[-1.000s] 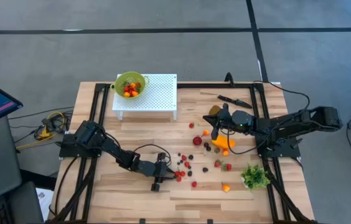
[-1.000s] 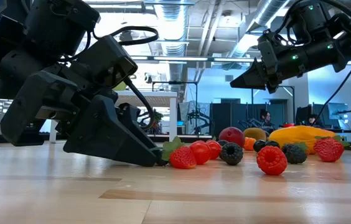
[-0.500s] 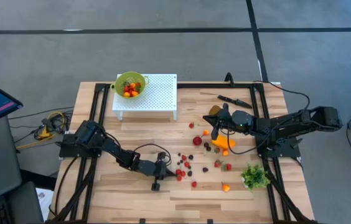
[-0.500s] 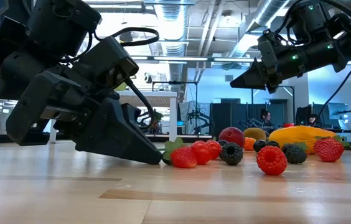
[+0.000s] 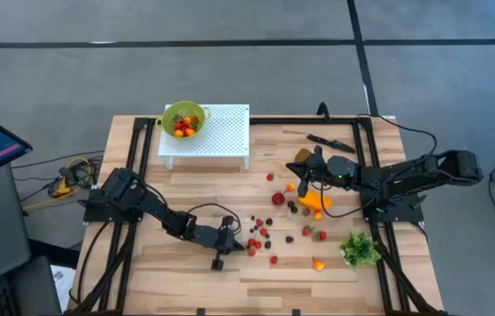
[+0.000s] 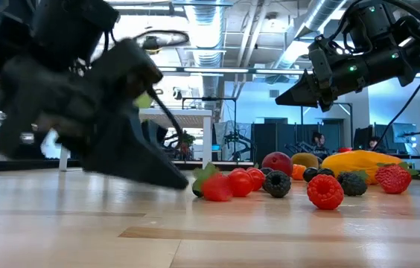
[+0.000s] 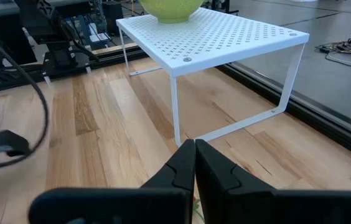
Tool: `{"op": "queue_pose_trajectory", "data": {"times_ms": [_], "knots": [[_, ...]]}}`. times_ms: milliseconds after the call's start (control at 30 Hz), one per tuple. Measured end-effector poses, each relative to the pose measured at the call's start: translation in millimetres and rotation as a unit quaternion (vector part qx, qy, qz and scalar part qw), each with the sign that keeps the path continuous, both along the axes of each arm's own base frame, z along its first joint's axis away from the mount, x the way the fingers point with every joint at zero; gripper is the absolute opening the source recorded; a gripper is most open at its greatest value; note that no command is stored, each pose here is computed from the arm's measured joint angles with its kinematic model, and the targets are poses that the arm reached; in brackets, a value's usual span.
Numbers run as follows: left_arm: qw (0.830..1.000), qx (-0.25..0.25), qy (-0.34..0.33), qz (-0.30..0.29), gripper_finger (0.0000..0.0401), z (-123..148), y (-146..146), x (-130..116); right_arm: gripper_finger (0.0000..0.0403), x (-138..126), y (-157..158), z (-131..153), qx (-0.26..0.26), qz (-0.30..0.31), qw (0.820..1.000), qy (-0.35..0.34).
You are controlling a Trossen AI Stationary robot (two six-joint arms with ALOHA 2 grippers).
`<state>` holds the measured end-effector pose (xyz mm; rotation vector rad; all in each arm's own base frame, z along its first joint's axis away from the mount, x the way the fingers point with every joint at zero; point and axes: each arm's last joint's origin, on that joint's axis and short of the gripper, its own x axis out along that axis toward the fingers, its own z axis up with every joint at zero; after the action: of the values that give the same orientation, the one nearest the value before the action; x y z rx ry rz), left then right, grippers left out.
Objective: Pick & Place Fruit
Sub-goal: Put the strawberry into the green strainer bowl on the shelf
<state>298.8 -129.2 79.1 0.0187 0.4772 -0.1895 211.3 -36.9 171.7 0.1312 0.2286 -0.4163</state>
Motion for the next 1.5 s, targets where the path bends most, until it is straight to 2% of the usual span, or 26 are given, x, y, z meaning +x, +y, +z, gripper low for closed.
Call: {"op": "queue_pose_trajectory", "data": {"times_ms": [267,400,500,633,733,900,1133,1200,1400,1500], "knots": [[0.997,0.018,-0.073,-0.007,0.0001,43.7,7.6,-7.4,0.0006,0.0,0.0,0.0,0.000,0.000,1.000,0.000],[0.993,0.043,-0.102,0.047,0.0000,67.6,29.2,-17.8,0.0006,0.0,0.0,-0.1,0.000,0.000,1.000,0.000],[0.985,0.041,-0.136,0.098,0.0000,89.5,48.9,-25.9,0.0006,0.0,0.0,0.0,0.000,0.000,1.000,0.000],[0.970,0.039,-0.185,0.152,0.0000,119.9,75.7,-37.1,0.0006,0.0,0.0,0.0,0.000,0.000,1.000,0.000],[0.955,0.060,-0.223,0.184,0.0000,140.0,95.5,-48.3,0.0006,0.0,0.0,0.0,0.000,0.000,1.000,0.000],[0.922,0.110,-0.260,0.264,0.0000,164.9,126.6,-68.5,0.0006,0.0,0.0,0.0,0.000,0.000,1.000,0.000],[0.865,0.194,-0.237,0.398,0.0001,182.0,158.3,-92.7,0.0006,0.0,0.0,0.0,0.000,0.000,1.000,0.000],[0.847,0.221,-0.222,0.430,0.0003,184.4,165.0,-97.9,0.0006,0.0,0.0,0.0,0.000,0.000,1.000,0.000],[0.778,0.322,-0.140,0.521,0.0002,184.5,182.4,-106.9,0.0006,0.0,-0.1,0.0,0.000,0.000,1.000,0.000],[0.757,0.354,-0.088,0.542,0.0004,178.6,188.7,-108.5,0.0006,0.0,0.0,0.0,0.000,0.000,1.000,0.000]]}}
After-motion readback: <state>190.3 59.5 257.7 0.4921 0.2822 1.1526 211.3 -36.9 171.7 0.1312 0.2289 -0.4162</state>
